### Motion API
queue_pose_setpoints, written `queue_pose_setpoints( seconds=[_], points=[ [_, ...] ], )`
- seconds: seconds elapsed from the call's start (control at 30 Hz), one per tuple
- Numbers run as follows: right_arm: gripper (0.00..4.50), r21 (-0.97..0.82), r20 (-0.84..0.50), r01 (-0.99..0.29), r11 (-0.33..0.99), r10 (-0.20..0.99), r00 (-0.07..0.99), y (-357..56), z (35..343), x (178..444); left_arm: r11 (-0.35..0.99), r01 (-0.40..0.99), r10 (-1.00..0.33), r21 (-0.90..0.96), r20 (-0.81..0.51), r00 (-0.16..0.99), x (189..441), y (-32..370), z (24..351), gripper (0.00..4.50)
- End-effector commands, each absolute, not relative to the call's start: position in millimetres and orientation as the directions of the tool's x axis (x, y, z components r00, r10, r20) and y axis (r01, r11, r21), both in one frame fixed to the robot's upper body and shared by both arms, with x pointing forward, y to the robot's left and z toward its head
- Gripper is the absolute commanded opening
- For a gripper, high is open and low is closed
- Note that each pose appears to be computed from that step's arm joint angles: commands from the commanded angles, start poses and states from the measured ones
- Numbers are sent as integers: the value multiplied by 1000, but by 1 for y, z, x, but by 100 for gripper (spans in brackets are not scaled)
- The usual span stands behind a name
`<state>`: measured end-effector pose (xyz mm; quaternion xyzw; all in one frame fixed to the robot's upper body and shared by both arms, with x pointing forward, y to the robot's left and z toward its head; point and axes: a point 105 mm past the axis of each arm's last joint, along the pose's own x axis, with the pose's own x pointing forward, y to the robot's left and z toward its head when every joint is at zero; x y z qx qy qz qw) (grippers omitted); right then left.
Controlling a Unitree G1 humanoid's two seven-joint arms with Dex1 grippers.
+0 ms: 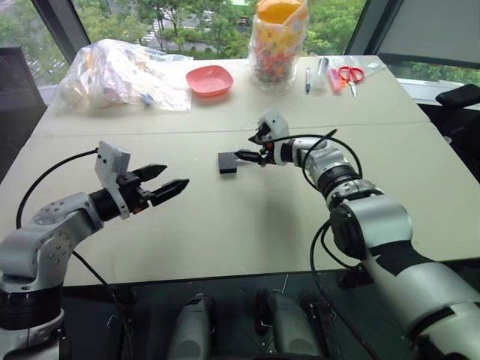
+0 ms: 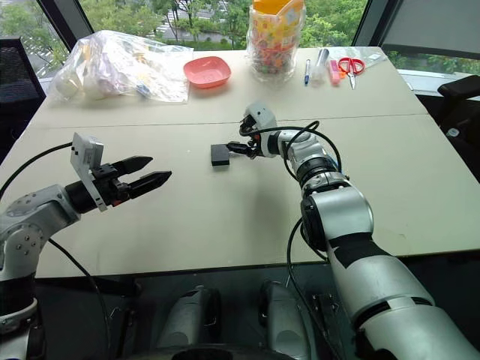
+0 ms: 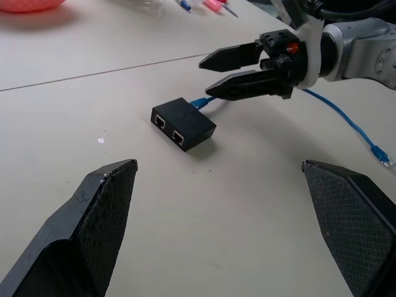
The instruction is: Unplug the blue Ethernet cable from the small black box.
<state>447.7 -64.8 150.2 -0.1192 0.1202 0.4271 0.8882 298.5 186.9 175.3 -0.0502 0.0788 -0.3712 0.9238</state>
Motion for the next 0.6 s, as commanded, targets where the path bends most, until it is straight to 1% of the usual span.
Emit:
queue_pose_setpoints(
  seconds=[0.03,0.17,0.3,0.47,0.6],
  points=[
    [338,-158,-307,-771,617,712,632,-69,159,452,714,691,-700,-112,-79,710,297,188,187,447],
    [338,-157,-326,-765,624,699,637,-69,152,451,723,682,-691,-109,-85,718,293,191,187,447],
    [338,-162,-374,-771,615,685,625,-59,136,448,744,660,-668,-100,-98,738,284,196,187,447],
    [338,-178,-445,-789,588,667,598,-45,115,441,778,623,-628,-81,-128,768,266,204,191,447],
    [338,-199,-474,-784,587,643,602,-40,105,439,814,576,-579,-71,-160,799,248,214,193,447]
  ],
)
